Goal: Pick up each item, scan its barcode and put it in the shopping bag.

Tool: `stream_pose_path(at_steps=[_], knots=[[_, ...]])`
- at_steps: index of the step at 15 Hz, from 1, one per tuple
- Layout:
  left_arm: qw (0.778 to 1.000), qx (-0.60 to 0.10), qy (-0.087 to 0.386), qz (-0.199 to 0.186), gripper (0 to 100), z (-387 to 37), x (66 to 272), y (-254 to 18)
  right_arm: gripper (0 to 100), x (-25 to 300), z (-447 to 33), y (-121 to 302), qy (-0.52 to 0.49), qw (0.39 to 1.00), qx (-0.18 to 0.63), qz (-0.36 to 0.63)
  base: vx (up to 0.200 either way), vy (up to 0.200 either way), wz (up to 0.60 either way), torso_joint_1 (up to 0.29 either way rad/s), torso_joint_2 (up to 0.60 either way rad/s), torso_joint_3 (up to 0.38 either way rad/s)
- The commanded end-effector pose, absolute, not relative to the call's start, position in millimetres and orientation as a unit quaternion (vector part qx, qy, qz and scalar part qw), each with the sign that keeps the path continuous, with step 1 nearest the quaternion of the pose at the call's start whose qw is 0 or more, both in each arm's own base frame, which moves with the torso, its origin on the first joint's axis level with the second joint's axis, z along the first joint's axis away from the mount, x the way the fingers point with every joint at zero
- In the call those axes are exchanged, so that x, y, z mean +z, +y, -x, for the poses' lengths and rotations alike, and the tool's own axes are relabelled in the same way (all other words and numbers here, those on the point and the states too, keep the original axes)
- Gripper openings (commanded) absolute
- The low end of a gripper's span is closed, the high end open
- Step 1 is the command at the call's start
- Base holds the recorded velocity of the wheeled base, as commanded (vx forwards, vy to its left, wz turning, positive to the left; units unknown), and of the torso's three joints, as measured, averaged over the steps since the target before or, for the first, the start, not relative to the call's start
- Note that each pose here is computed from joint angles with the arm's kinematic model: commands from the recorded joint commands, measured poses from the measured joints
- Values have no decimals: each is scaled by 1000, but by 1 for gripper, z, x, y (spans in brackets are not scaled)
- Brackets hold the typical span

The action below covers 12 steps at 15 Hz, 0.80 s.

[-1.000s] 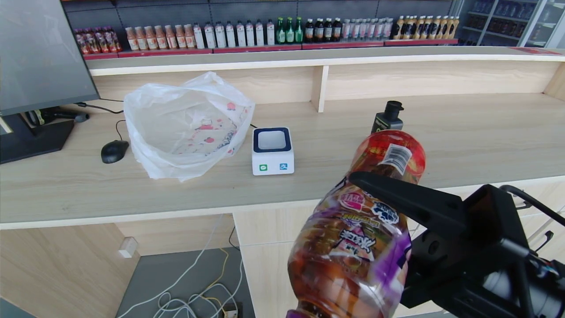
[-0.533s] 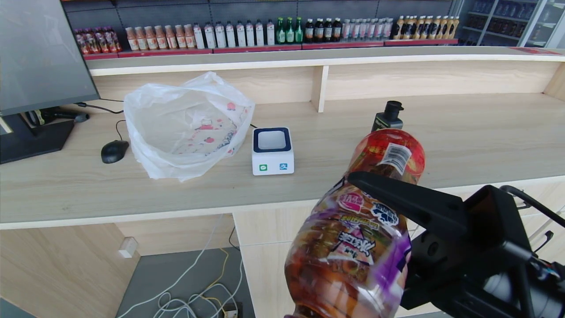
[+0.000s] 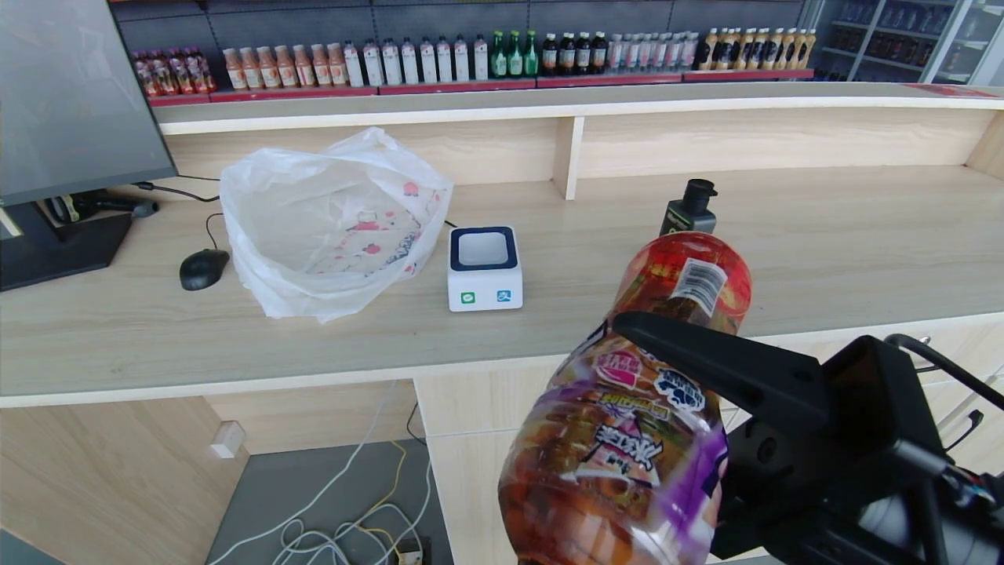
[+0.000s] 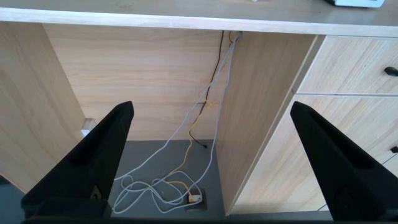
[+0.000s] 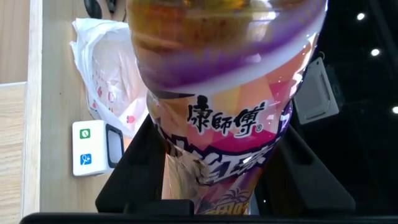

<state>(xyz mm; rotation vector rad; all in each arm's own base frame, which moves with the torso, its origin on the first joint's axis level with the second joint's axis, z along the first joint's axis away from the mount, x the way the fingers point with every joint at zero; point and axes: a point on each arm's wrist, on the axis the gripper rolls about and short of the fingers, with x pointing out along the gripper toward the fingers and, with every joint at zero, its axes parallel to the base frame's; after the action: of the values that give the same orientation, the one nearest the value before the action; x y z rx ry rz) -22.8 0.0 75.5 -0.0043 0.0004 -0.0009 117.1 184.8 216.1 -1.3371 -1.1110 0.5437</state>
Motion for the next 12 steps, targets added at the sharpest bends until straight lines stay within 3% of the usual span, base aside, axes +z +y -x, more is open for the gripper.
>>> stream_pose_path(at_steps=[1,4,8,12], knots=[[1000,0,0,2,100,23,75,0,0,215,-118,186,-481,616,239,576,0,0,0,0,0,0],[1000,0,0,2,100,23,75,0,0,220,-118,185,-481,645,240,544,0,0,0,0,0,0],[1000,-1,0,2,100,23,75,0,0,225,-122,185,-416,744,264,451,0,0,0,0,0,0],[1000,-1,0,2,100,23,75,0,0,234,-130,183,-393,787,263,396,0,0,0,0,0,0]])
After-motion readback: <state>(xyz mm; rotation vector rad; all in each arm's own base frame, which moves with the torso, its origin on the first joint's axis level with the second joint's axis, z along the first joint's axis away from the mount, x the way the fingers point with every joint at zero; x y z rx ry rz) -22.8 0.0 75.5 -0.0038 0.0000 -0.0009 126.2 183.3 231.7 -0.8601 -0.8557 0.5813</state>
